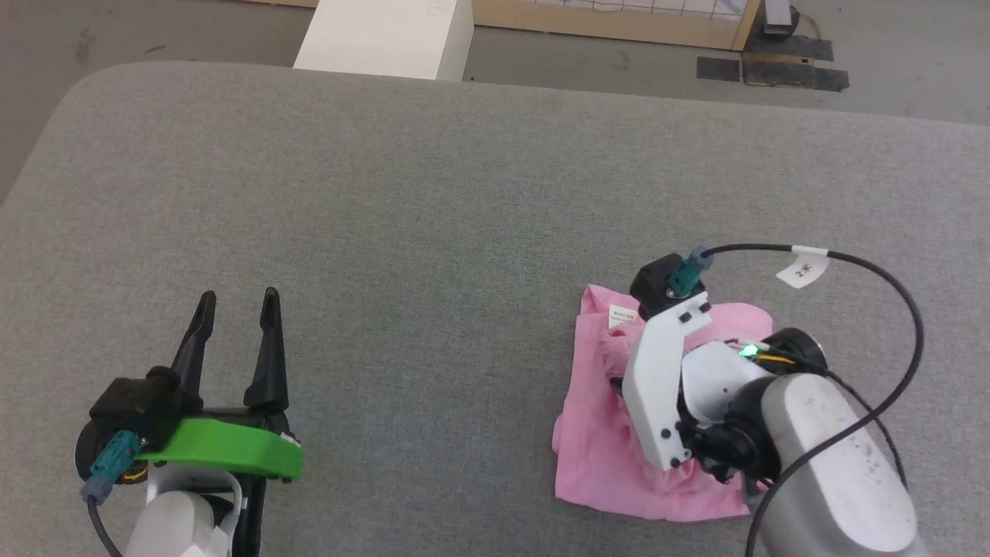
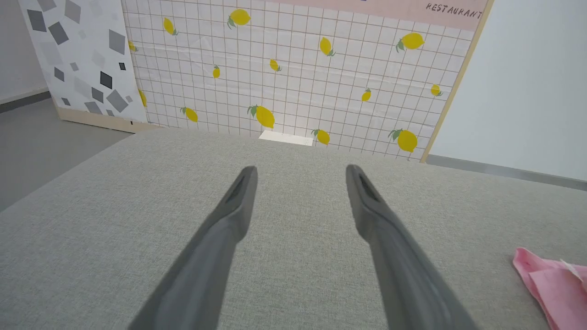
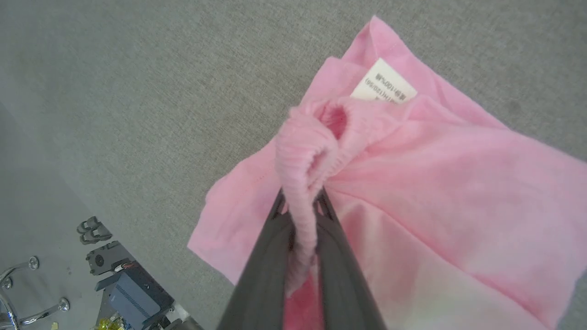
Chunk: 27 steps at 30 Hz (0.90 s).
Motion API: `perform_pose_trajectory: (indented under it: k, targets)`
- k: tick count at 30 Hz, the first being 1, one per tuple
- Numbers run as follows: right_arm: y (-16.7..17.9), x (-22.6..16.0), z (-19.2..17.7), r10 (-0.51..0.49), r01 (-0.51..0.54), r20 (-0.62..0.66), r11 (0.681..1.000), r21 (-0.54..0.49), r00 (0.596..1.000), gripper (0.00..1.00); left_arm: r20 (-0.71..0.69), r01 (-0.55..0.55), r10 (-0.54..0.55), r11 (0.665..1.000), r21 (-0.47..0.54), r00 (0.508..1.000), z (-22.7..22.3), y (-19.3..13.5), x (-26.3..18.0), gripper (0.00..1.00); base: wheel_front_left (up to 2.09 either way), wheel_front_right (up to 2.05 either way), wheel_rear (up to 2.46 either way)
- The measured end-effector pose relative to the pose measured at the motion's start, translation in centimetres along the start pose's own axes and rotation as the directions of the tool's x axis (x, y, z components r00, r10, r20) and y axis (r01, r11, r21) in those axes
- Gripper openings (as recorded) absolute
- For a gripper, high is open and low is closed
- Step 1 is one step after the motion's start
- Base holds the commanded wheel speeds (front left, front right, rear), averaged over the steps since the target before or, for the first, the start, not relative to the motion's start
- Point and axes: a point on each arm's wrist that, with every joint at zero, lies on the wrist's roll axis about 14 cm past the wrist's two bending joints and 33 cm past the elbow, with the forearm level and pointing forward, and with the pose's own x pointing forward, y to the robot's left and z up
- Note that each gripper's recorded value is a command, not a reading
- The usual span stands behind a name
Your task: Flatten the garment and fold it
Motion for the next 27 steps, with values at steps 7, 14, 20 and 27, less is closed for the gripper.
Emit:
perform_pose_trajectory:
  k: [7, 14, 20, 27]
  targets:
    - [1.0, 2.1, -0.5, 0.01, -0.011, -0.005, 0.999, -0.043, 1.0, 1.0, -0.005, -0.01, 0.01, 1.0, -0.001, 1.0, -0.2, 0.3, -0.1, 1.0, 0.0, 0.0, 0.0]
    - [2.0, -0.3, 3.4, 0.036, -0.026, 0.139, 0.997, -0.075, 0.99, 1.0, 0.005, 0.01, -0.01, 1.0, -0.006, 1.0, 0.1, -0.3, 0.1, 1.0, 0.0, 0.0, 0.0]
    - [-3.2, -5.2, 6.4, -0.141, 0.148, 0.325, 0.989, 0.003, 0.935, 1.0, 0.015, 0.05, -0.05, 0.999, -0.01, 0.999, 0.2, -1.7, 0.8, 1.0, 0.0, 0.0, 0.0]
    - [-8.2, -5.1, -2.5, -0.32, 0.299, 0.141, 0.942, 0.151, 0.937, 1.0, 0.007, 0.085, -0.085, 0.996, -0.019, 0.996, -0.3, -2.9, 1.4, 1.0, 0.0, 0.0, 0.0]
